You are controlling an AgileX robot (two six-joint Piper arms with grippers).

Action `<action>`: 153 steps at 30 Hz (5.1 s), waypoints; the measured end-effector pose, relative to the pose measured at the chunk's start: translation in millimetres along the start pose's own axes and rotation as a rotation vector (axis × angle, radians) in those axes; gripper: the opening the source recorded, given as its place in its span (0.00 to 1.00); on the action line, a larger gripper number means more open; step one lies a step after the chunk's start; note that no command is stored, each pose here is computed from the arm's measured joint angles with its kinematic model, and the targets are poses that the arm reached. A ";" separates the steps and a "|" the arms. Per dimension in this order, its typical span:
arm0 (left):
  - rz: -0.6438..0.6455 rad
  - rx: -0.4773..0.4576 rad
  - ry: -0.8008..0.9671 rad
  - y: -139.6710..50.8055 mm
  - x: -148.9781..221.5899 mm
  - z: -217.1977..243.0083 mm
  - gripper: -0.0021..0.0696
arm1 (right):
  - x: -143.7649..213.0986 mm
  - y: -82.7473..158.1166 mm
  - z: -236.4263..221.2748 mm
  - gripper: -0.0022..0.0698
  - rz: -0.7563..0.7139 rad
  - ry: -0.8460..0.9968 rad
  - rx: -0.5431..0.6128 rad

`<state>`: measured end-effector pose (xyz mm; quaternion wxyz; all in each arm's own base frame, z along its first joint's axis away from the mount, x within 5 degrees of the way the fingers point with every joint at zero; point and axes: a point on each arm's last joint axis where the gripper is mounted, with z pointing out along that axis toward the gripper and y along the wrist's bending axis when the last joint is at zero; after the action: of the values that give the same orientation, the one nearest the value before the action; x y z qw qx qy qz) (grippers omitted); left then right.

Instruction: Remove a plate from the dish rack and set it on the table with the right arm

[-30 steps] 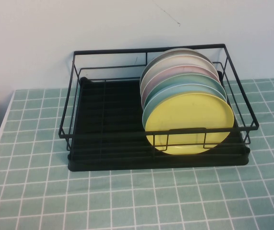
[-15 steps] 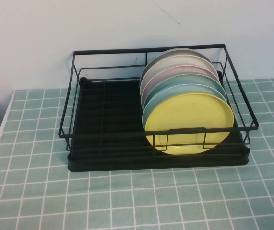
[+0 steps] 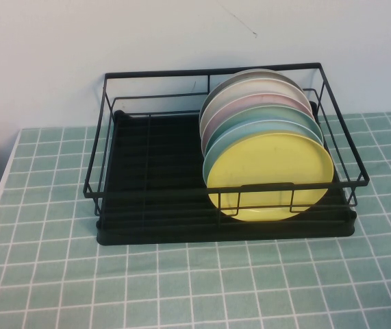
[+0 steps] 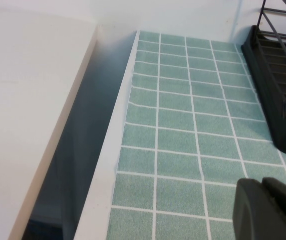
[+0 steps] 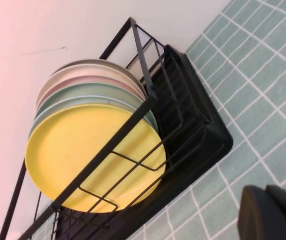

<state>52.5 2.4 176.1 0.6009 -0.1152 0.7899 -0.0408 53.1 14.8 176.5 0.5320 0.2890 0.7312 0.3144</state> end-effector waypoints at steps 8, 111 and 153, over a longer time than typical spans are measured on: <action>0.000 0.000 0.000 0.0 0.0 0.0 0.02 | -1.0 0.8 0.0 0.03 -0.216 -0.012 -0.008; 0.000 0.000 0.000 0.0 0.0 0.0 0.02 | -41.7 191.8 288.3 0.17 -1.871 0.622 -0.597; 0.000 0.000 0.000 0.0 0.0 0.0 0.02 | 25.4 110.9 188.4 0.17 -0.567 1.002 -0.240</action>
<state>52.5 2.4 176.1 0.6009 -0.1152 0.7899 -0.0408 236.9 133.1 201.9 0.2140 -0.1640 0.9015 0.3386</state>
